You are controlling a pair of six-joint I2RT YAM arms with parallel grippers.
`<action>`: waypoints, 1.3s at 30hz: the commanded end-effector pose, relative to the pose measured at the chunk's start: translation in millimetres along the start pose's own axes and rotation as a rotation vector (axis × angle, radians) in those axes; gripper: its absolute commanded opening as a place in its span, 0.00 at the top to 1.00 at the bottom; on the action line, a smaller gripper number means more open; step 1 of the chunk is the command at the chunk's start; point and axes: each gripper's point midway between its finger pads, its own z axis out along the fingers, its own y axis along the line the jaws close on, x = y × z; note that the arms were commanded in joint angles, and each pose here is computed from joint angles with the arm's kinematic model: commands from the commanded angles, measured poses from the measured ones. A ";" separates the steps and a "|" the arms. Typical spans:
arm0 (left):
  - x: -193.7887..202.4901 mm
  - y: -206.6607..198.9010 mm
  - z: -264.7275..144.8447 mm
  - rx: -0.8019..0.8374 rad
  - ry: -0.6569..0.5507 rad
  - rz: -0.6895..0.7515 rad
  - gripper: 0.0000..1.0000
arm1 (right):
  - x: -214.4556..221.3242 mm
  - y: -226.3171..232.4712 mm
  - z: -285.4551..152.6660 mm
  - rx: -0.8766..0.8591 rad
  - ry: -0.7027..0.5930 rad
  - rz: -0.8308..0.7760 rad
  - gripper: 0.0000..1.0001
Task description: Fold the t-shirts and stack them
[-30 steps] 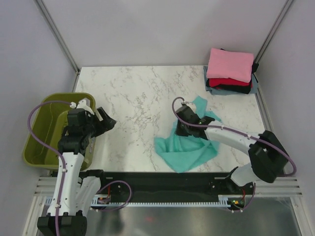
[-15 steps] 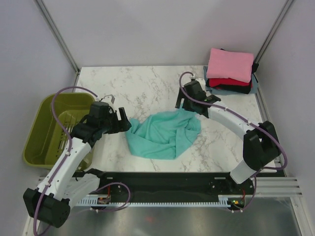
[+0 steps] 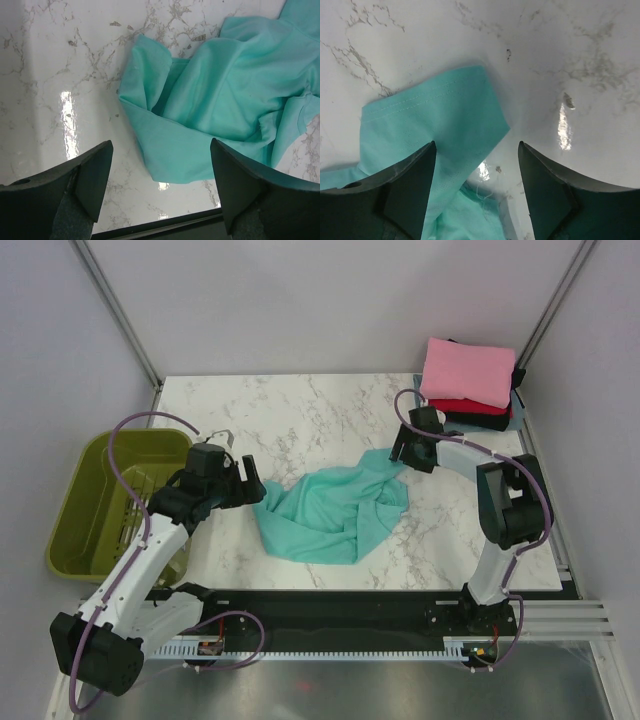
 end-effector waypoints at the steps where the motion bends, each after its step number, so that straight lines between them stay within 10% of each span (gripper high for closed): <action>1: -10.2 3.3 2.5 -0.013 -0.059 0.039 0.13 | -4.4 24.3 10.6 -0.095 0.000 0.014 0.27; 5: -8.5 7.8 10.6 -0.042 -0.045 0.028 0.13 | -7.8 29.0 17.9 -0.108 -0.004 0.025 0.39; 11: -15.0 17.7 54.7 -0.179 0.093 0.030 0.09 | -7.9 33.7 18.5 -0.140 -0.007 0.027 0.98; 23: 9.8 40.2 152.2 -0.365 0.298 -0.073 0.10 | 2.0 43.6 6.9 -0.238 0.002 0.015 1.00; 26: 15.8 35.1 162.5 -0.333 0.314 -0.092 0.18 | 3.6 44.6 6.6 -0.247 0.008 0.011 1.00; 29: 18.1 28.6 165.8 -0.297 0.314 -0.100 0.54 | 4.0 46.1 6.0 -0.257 0.008 0.007 1.00; 31: 13.4 19.9 165.7 -0.251 0.304 -0.103 0.96 | 0.1 49.3 2.8 -0.276 -0.004 0.003 1.00; 39: -102.5 -17.7 57.7 -0.150 -0.033 -0.071 0.98 | -96.7 56.0 -107.1 -0.341 -0.257 -0.005 1.00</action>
